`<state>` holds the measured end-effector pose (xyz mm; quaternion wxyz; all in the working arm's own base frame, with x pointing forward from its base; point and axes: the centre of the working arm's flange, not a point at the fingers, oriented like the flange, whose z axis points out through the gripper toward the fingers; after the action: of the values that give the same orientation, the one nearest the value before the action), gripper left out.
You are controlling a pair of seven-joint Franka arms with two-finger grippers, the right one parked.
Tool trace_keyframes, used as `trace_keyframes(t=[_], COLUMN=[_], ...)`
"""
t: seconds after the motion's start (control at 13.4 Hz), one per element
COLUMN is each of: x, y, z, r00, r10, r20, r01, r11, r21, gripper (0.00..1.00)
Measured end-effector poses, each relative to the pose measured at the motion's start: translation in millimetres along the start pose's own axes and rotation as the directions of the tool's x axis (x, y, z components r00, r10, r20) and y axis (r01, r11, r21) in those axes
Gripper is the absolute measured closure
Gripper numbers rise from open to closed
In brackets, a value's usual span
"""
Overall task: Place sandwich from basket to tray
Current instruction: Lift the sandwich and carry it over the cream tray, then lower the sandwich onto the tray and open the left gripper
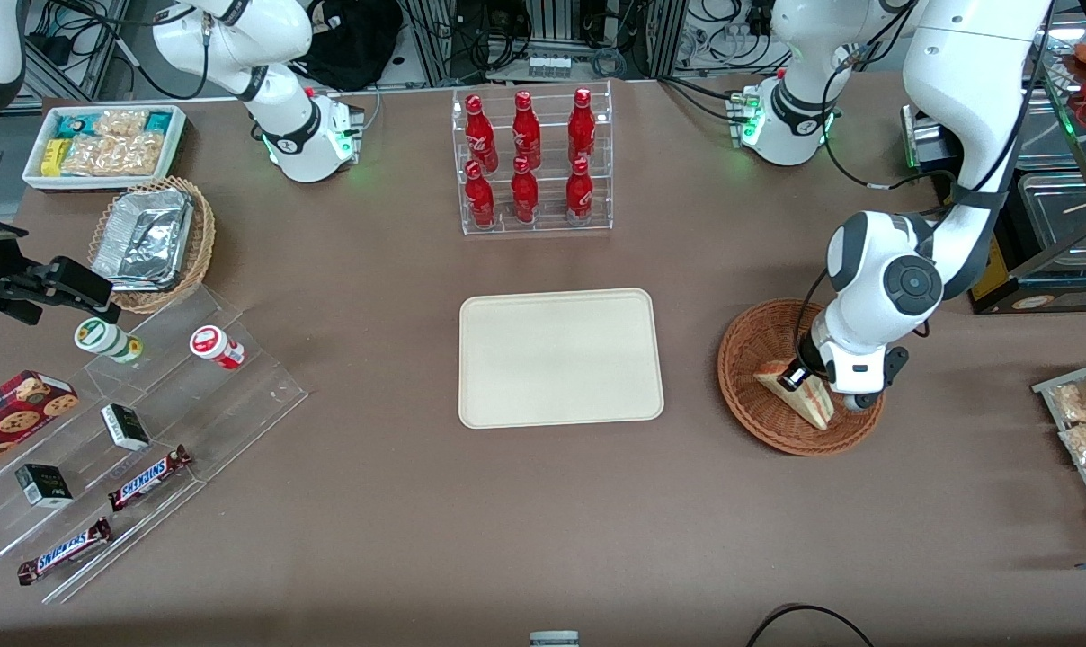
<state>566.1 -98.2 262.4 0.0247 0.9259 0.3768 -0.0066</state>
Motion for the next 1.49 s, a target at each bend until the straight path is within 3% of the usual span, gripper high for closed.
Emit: trace_keyframes(t=[0.3, 0.45, 0.74, 1.04, 1.19, 1.49], x=[4.5, -23.6, -132.1, -248.8, -280.1, -307.2], y=[27.9, 66.1, 142.0, 205.3, 226.8, 245.1], z=[-68.4, -119.7, -164.3, -105.2, -67.4, -4.7], r00=[0.999, 0.994, 0.965, 0.907, 0.886, 0.856], r10=[0.031, 0.1, 0.26, 0.411, 0.452, 0.507], r20=[0.044, 0.052, 0.042, 0.09, 0.102, 0.102], r01=[-0.035, -0.105, -0.263, -0.419, -0.461, -0.513], r11=[0.995, 0.988, 0.961, 0.901, 0.883, 0.858], r21=[0.095, 0.114, 0.091, 0.112, 0.094, 0.04], gripper=[0.81, 0.85, 0.85, 0.85, 0.85, 0.85])
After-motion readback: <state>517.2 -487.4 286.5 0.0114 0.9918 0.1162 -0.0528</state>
